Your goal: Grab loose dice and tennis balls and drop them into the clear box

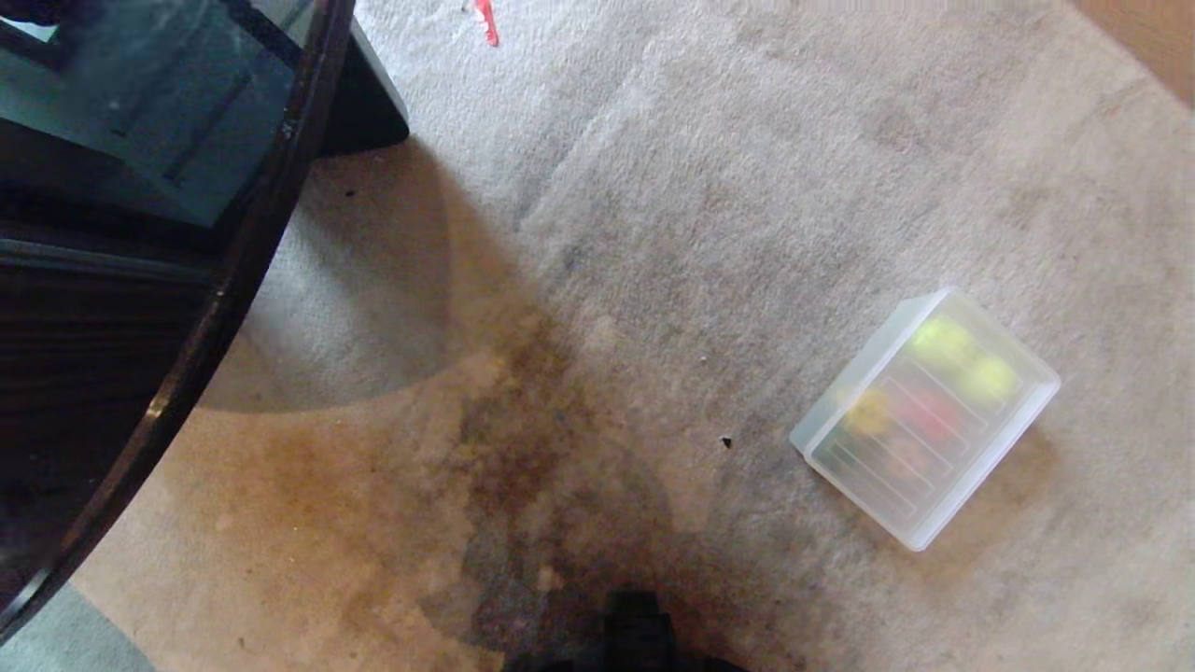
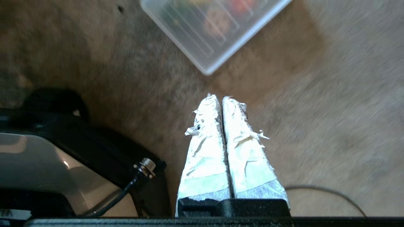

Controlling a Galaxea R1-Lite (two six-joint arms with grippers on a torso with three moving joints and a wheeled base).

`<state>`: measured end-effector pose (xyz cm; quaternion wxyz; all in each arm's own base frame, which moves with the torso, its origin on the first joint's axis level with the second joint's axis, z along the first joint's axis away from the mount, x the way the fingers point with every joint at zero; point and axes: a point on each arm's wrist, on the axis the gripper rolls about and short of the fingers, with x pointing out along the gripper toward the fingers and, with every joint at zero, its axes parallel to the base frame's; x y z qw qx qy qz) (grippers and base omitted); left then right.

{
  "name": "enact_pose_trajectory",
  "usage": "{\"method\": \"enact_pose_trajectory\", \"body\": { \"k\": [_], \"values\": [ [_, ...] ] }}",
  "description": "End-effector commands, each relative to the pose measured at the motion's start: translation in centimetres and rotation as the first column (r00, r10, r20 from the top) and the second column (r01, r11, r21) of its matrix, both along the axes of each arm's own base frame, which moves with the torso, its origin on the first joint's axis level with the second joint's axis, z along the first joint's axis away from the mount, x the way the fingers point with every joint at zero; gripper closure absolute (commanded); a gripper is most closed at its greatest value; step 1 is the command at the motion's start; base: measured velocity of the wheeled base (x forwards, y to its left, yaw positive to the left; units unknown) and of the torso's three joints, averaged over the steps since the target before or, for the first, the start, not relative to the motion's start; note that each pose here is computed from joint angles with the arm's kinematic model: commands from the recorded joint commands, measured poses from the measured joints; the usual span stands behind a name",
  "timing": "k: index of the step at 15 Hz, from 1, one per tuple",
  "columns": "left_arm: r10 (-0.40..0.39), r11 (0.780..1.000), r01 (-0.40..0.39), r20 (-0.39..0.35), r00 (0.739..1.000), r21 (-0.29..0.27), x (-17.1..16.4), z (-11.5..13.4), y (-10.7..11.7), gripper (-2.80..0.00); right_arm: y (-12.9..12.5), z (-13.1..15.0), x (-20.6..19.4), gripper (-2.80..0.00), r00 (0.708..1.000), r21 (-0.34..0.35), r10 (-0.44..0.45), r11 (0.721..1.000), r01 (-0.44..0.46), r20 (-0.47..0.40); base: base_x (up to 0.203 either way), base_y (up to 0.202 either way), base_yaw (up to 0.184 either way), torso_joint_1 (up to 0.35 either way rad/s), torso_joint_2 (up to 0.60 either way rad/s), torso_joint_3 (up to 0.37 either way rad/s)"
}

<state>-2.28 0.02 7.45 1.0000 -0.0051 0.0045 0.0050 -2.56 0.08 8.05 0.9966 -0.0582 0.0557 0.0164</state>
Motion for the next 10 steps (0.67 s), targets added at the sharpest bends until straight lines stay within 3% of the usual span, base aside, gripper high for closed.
{"method": "enact_pose_trajectory", "body": {
  "k": [1,10],
  "values": [
    [0.001,1.000,-0.001,-0.002,1.000,-0.001,0.01,-0.04,0.00,0.00,-0.02,-0.19,-0.27,0.00,0.999,-0.001,0.006,1.000,-0.006,0.035,0.000,0.000,0.000,0.005,0.00,0.207],
    [0.001,1.000,-0.001,0.000,1.000,-0.001,0.00,0.00,0.00,0.00,-0.02,-0.19,-0.27,0.00,0.999,-0.001,0.006,1.000,-0.006,0.035,0.000,0.000,0.000,0.003,0.00,0.204]
  ]
}}
